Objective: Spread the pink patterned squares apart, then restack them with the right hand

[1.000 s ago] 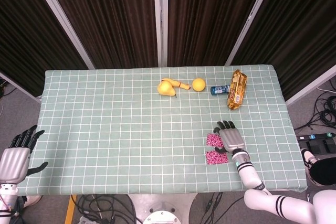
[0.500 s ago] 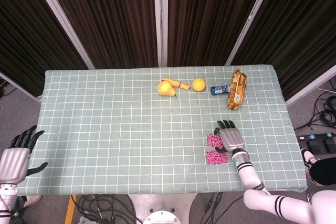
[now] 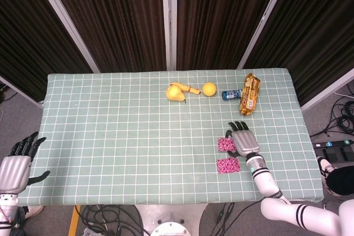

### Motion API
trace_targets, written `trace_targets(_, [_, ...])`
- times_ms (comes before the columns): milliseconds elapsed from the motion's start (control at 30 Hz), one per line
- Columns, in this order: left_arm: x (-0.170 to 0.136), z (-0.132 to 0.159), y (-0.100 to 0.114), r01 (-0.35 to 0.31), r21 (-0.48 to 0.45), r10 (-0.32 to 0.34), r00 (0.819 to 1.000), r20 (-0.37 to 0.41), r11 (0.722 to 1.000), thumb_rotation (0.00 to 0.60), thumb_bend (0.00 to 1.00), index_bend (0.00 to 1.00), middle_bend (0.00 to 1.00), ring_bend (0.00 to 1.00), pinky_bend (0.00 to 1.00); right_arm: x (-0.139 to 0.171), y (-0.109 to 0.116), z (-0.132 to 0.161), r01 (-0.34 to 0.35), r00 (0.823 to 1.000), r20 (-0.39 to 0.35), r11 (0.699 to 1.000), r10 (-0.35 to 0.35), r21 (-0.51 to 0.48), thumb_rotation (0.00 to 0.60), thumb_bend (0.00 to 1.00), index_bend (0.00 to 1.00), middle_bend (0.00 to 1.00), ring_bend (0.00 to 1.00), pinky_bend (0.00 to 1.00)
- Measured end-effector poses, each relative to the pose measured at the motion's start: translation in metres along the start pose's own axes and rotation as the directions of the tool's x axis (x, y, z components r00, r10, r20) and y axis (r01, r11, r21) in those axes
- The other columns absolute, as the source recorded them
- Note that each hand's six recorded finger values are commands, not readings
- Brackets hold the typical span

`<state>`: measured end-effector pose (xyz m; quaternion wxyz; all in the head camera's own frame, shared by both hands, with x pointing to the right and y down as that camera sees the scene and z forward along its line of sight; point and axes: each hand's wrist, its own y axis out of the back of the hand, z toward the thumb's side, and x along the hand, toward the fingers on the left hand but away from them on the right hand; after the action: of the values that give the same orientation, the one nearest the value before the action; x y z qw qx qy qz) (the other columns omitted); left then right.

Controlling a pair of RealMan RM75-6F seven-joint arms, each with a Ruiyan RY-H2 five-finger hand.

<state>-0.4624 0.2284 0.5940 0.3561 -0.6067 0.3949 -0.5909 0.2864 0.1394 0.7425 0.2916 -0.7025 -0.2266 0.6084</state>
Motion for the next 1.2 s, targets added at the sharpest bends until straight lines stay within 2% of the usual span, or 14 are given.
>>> trace_targets(133, [0.0,0.001,0.0,0.001,0.002,-0.001,1.0,0.002,1.0,0.6,0.0,0.19,0.15,0.12,0.17,0.016,0.0,0.006,-0.049,0.997,-0.053,0.999,0.049,-0.007,0.556,0.15,0.37,0.08,0.0,0.0])
trace_targets(200, [0.0,0.003,0.0,0.001,0.004,-0.001,1.0,0.006,1.0,0.6,0.0,0.19,0.16,0.12,0.17,0.028,-0.007,0.007,-0.1,0.991,-0.085,0.995,0.099,0.0,0.554,0.15,0.36,0.08,0.0,0.0])
trace_targets(300, [0.0,0.004,0.002,-0.001,0.007,0.001,1.0,0.011,1.0,0.6,0.0,0.19,0.16,0.12,0.17,0.039,-0.016,0.01,-0.135,0.983,-0.121,0.991,0.136,0.017,0.562,0.15,0.36,0.08,0.0,0.0])
trace_targets(633, [-0.003,0.004,0.003,-0.003,0.004,0.003,1.0,0.004,1.0,0.6,0.0,0.19,0.15,0.12,0.17,0.048,-0.034,0.011,-0.138,0.973,-0.172,0.985,0.154,0.102,0.556,0.15,0.35,0.08,0.0,0.0])
trace_targets(1200, [-0.004,0.005,0.003,-0.003,0.006,0.003,1.0,0.007,1.0,0.6,0.0,0.19,0.15,0.12,0.17,0.05,-0.039,0.003,-0.13,0.977,-0.156,0.988,0.143,0.089,0.548,0.15,0.32,0.08,0.0,0.0])
